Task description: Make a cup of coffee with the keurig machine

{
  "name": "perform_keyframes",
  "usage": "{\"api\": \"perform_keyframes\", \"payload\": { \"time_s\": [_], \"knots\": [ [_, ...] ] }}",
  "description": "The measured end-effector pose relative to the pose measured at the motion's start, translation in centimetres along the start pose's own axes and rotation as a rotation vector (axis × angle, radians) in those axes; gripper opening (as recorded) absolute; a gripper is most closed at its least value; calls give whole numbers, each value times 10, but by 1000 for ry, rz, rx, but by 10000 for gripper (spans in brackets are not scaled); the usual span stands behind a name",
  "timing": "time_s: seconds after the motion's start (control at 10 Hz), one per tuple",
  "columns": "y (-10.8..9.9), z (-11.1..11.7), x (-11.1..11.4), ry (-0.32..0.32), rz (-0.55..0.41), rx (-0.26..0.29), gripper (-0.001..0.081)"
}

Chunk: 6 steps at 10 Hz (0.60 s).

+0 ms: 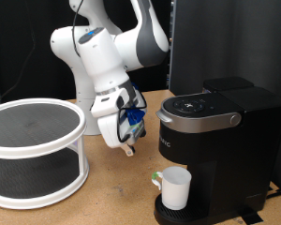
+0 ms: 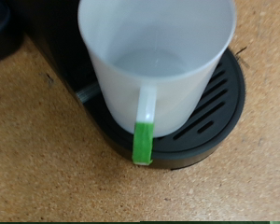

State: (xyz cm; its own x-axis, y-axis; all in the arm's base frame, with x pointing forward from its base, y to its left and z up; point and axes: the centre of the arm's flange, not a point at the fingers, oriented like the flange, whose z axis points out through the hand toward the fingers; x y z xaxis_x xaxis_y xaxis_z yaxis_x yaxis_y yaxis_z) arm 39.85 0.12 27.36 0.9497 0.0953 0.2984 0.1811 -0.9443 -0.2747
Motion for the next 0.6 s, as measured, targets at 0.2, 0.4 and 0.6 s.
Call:
{"api": "perform_keyframes", "payload": {
  "time_s": [0.2,0.4,0.6],
  "knots": [
    [-1,-26,6,0,-6,6,805],
    [-1,-35,2,-11,-5,10,805],
    [-2,-36,4,7,9,21,805]
  ]
}}
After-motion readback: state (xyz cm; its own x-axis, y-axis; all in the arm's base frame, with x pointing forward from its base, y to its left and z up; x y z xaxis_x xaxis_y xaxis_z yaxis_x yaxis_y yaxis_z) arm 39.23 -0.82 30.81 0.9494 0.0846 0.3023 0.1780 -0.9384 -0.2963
